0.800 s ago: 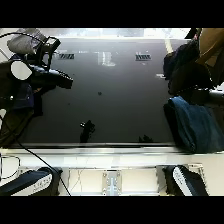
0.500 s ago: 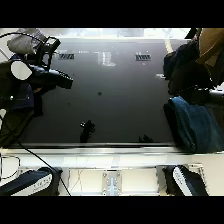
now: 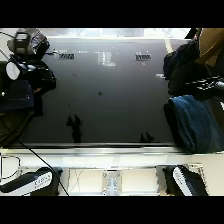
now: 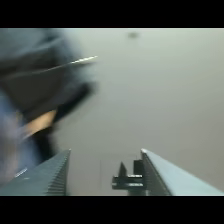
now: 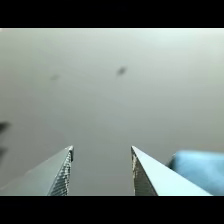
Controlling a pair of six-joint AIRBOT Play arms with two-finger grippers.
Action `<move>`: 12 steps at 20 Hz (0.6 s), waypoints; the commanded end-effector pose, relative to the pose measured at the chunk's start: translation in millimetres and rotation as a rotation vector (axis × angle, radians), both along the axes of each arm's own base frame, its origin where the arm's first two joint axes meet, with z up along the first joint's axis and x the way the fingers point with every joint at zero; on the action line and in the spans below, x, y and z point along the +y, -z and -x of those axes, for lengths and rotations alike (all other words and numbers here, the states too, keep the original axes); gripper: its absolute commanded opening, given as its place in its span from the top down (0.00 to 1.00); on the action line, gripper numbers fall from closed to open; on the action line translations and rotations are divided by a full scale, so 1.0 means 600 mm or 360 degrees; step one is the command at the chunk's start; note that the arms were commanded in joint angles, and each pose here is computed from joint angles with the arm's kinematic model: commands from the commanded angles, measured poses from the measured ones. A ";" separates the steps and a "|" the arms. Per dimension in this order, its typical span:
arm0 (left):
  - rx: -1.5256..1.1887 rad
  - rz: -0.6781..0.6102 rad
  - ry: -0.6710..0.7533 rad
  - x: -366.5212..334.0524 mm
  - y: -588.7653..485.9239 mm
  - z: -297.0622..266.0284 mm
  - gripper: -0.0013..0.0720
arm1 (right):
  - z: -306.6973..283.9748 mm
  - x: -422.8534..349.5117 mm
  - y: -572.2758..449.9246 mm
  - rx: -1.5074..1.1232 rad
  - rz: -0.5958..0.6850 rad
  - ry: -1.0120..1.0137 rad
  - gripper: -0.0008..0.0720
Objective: Fold the clothes and pants, and hang the long-sleeved shirts on hangers.
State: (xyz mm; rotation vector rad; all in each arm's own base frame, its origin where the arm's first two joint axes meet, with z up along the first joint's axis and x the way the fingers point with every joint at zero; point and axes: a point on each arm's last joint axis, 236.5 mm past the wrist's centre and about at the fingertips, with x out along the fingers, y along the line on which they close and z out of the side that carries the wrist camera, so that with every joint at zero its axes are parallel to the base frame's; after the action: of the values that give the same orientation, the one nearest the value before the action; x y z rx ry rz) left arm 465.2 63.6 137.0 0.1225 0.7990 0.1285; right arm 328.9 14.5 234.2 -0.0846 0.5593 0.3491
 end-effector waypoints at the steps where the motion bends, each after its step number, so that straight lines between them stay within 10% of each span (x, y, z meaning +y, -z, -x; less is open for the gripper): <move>1: 0.0006 0.0288 -0.0611 0.163 0.048 0.028 0.04 | -0.040 -0.041 -0.053 -0.0283 0.0130 0.0124 0.41; 6: 0.0110 0.1047 -0.1054 0.242 0.143 0.072 0.04 | -0.062 -0.048 -0.138 -0.0537 -0.0143 0.0291 0.41; 12: 0.0172 0.1320 -0.1202 0.257 0.198 0.129 0.04 | -0.050 -0.021 -0.128 -0.0456 -0.0182 0.0194 0.41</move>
State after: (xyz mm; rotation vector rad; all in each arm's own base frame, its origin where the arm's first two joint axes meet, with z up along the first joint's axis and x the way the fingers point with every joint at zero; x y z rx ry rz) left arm 399.7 224.3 31.1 -0.8183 0.9164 0.5159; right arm 361.8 -6.4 310.6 -0.0137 0.2508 0.2115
